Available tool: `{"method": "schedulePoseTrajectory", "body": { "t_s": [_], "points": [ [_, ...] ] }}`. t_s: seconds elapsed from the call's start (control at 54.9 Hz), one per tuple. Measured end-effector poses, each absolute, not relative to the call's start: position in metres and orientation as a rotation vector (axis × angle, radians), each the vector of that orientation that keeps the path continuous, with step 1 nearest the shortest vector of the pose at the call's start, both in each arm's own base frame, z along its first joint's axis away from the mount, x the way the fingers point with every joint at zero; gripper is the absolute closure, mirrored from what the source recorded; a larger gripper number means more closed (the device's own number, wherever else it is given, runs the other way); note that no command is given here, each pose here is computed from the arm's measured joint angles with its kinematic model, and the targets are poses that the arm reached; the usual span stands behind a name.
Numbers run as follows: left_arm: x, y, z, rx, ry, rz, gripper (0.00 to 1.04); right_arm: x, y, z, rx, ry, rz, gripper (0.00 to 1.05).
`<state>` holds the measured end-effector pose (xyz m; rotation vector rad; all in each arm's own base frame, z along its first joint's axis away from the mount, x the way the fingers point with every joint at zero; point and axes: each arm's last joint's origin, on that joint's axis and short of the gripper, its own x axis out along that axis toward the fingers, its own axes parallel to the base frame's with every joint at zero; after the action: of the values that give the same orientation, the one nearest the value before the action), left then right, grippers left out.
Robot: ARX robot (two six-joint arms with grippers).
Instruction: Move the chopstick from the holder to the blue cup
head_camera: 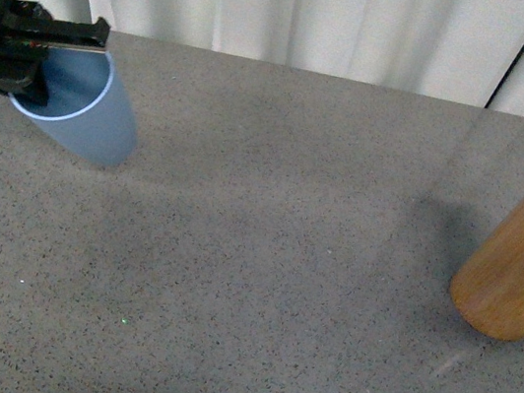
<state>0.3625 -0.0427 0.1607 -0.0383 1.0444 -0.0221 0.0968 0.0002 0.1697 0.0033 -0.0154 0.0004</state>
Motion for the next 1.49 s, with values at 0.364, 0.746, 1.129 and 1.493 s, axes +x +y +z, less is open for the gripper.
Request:
{"method": "schedulePoseTrajectory", "body": {
  "t_s": [0.364,0.746,1.129,1.493],
  "points": [
    [0.321,-0.157,0.174,0.090,1.034,-0.341,1.02,0.097,0.000,0.170,0.003,-0.015,0.000,0.10],
    [0.319,-0.224,0.130,0.179,1.103,-0.371,1.02,0.097,0.000,0.170,0.003,-0.015,0.000,0.10],
    [0.326,-0.238,0.119,0.179,1.097,-0.343,0.86,0.097,0.000,0.170,0.003,-0.015,0.000,0.10],
    [0.333,-0.229,0.125,0.145,1.079,-0.312,0.27,0.097,0.000,0.170,0.003,-0.015,0.000,0.10]
  ]
}}
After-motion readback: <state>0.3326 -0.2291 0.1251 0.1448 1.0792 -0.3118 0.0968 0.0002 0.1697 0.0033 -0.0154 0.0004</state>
